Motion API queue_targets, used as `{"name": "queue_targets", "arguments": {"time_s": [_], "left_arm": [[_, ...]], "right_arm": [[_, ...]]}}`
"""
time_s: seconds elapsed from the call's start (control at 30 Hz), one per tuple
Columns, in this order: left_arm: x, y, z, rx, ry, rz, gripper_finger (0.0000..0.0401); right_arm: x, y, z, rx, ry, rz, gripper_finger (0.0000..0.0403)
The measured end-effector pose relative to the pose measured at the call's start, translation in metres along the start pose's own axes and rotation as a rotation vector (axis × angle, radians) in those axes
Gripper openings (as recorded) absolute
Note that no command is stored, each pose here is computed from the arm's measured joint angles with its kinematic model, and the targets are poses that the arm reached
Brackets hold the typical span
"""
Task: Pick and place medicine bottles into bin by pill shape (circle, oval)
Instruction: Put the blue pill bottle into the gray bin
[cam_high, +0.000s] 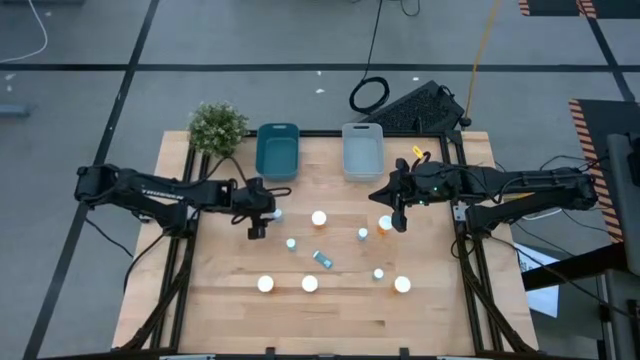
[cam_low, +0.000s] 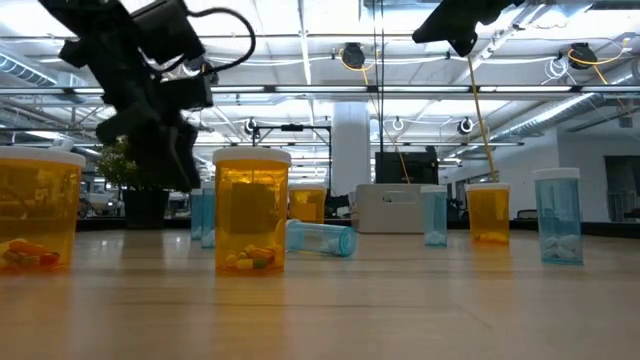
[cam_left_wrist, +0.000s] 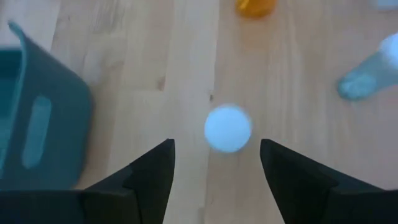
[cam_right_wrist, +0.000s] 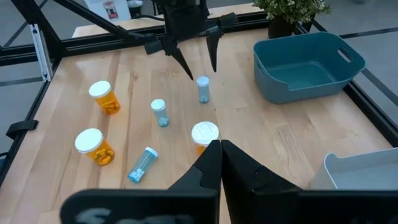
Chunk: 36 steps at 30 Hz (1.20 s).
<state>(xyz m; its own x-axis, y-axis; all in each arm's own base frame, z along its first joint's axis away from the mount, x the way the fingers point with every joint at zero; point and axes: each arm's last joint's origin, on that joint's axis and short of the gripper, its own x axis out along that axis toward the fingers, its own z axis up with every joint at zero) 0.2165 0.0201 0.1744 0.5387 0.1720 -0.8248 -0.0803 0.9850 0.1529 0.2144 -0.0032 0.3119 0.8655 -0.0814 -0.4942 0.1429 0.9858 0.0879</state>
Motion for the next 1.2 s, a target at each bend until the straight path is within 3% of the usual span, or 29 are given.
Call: {"name": "queue_targets", "arguments": {"time_s": [0.77, 1.2], "left_arm": [[0.035, -0.014, -0.074, -0.156, -0.302, -0.033, 0.0241], [0.036, -0.016, -0.079, -0.189, -0.344, -0.024, 0.0241]], "right_arm": [[0.0, 0.0, 0.001, -0.017, -0.014, -0.002, 0.0], [0.011, 0.0, -0.005, -0.042, -0.138, 0.012, 0.0]]}}
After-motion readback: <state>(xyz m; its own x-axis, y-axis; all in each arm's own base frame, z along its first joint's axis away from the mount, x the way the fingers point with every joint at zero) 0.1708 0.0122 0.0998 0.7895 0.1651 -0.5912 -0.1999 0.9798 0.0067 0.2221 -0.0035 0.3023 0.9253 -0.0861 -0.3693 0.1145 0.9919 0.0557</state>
